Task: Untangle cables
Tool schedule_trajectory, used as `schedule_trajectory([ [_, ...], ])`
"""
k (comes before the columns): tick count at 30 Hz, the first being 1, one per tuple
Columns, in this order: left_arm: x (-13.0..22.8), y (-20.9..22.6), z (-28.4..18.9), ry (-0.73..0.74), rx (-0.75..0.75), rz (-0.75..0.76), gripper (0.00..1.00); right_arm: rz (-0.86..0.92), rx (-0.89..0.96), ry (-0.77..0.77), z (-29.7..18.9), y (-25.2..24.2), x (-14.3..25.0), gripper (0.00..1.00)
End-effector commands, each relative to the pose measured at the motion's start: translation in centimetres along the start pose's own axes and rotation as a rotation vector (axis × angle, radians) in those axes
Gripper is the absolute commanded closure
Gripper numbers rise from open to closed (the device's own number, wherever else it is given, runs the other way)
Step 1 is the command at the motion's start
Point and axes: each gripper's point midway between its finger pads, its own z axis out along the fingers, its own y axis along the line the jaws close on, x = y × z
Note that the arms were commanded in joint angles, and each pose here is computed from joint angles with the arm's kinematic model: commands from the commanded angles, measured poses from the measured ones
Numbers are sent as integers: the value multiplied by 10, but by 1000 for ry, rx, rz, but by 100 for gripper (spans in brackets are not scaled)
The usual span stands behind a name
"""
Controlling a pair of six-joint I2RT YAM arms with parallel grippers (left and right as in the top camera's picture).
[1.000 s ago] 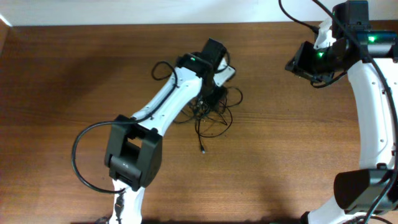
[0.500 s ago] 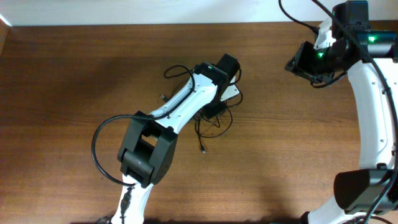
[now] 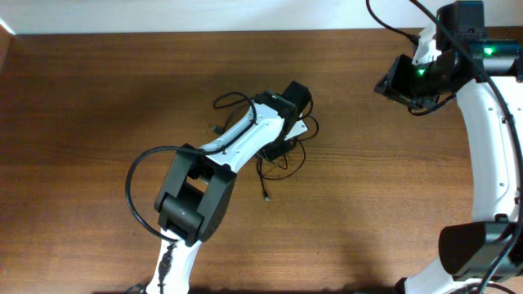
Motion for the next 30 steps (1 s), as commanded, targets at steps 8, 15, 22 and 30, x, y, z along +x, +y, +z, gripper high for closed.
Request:
schedule_trajectory([
  [8,-40,50,-179,-505,227,-268,100,-94,-107,6,-4,34,5,67],
  [15,-19,50,-258,-722,437,-269,100,-256,-467,-5,-13,127,12,67],
  [22,-15,58,-300,-867,605,-304,100,-316,-489,-9,-3,175,34,66],
  [30,-12,47,-345,-1038,822,-210,100,-276,-435,88,43,187,54,69],
])
